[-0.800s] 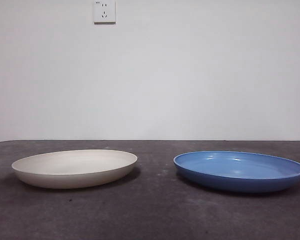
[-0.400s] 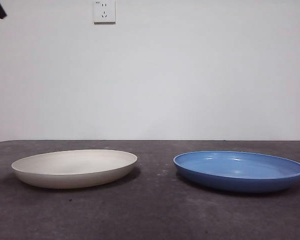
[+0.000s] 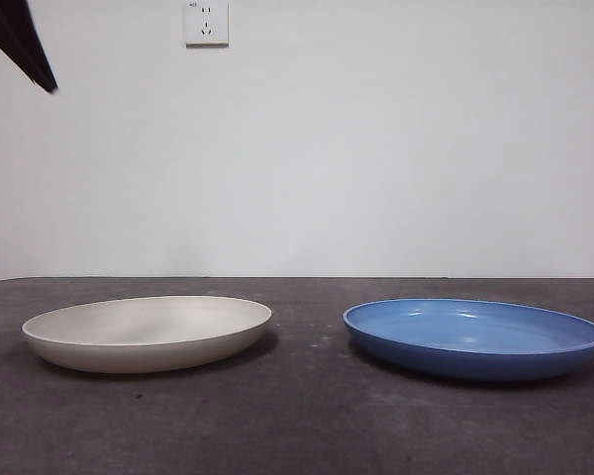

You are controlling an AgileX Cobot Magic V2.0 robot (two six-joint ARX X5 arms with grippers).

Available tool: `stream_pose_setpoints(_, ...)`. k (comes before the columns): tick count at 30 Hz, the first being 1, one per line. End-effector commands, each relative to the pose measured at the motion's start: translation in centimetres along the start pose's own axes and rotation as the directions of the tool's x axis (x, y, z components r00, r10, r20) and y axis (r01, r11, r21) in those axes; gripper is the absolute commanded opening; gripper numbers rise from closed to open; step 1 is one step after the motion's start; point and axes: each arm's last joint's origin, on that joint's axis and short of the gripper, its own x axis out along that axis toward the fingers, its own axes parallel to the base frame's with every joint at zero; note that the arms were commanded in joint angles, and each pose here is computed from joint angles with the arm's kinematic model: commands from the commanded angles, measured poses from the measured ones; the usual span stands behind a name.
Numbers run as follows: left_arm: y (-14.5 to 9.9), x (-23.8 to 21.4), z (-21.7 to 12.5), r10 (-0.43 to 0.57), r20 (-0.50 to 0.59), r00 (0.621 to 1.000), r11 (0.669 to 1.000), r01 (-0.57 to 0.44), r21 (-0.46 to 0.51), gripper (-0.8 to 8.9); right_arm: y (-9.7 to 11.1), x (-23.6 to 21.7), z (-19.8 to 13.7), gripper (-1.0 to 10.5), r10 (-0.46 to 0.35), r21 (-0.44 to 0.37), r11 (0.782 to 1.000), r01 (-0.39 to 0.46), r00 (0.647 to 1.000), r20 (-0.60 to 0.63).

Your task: Pick up the white plate, put it on the blue plate, put it on desk

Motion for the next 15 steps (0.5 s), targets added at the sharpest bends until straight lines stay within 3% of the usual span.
stream_pose_setpoints(1,0.1,1.3,1.5,0.035,-0.020,0.999,0.999,-0.035,0.009,4.64,0.2,-0.3,0.4,4.2,0.004,0.000,1.000,-0.004,1.000,0.014)
stream_pose_setpoints(6,1.3,4.6,2.7,0.142,-0.075,0.987,0.990,-0.142,0.009,4.64,0.2,-0.3,0.4,4.2,0.004,0.000,1.000,-0.004,1.000,0.014)
stream_pose_setpoints(15,3.3,10.2,2.9,0.148,-0.169,0.974,0.988,-0.152,-0.009,4.64,0.2,-0.3,0.4,4.2,0.004,-0.001,1.000,-0.004,1.000,0.014)
